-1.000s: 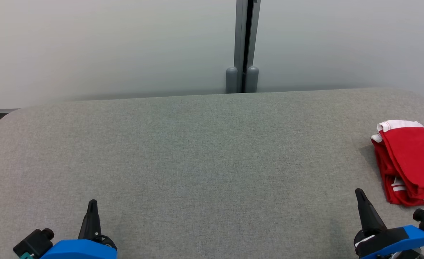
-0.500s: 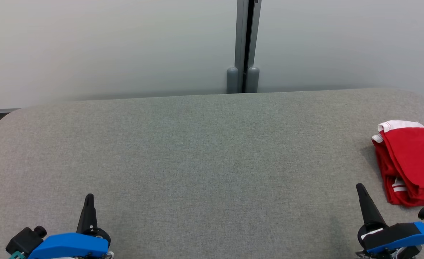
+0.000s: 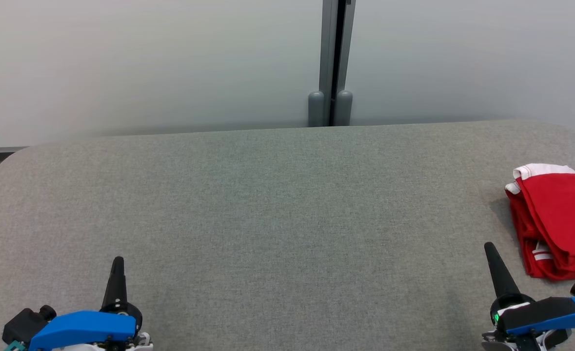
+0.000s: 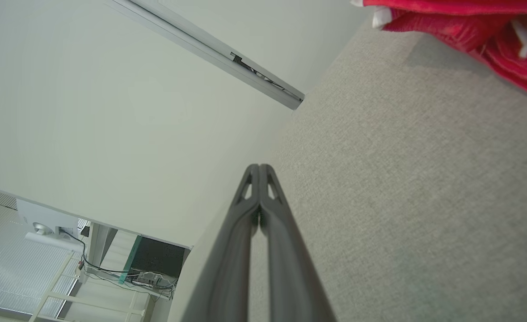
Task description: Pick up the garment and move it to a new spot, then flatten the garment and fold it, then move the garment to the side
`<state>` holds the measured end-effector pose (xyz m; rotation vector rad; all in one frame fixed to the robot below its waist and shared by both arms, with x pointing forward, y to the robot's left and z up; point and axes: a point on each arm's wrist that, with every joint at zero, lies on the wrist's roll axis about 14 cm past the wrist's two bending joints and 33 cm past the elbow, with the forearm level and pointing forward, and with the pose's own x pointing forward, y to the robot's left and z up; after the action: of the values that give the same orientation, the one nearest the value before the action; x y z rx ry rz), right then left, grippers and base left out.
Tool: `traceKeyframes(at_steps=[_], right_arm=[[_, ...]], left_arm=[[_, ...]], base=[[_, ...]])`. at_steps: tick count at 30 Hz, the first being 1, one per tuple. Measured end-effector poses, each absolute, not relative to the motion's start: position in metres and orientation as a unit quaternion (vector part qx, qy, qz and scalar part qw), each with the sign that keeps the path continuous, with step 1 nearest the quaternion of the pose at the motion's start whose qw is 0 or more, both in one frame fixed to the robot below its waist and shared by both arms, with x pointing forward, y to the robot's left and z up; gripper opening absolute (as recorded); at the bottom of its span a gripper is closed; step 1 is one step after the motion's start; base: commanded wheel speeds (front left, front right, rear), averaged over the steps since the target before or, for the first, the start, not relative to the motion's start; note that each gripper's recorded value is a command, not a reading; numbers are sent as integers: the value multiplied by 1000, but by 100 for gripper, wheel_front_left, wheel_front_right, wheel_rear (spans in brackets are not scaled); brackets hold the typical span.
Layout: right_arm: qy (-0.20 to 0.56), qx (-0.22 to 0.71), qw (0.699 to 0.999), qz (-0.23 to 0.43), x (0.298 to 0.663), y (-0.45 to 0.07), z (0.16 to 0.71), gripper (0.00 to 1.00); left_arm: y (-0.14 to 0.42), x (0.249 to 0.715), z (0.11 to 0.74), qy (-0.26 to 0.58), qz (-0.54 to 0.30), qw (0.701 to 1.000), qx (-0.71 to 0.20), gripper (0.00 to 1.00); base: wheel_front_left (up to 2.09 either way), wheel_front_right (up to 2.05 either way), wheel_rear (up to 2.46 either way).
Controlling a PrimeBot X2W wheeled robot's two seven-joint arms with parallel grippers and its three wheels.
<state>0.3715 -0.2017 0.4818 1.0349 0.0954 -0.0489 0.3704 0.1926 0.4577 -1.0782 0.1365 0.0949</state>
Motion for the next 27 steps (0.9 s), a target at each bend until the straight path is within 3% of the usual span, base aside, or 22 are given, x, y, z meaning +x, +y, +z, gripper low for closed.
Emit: traceKeyframes(at_steps=[27], right_arm=[[25, 602, 798, -16, 380, -201, 493, 0]], left_arm=[[196, 380, 478, 38, 34, 789, -612, 0]], base=[[0, 0, 0]])
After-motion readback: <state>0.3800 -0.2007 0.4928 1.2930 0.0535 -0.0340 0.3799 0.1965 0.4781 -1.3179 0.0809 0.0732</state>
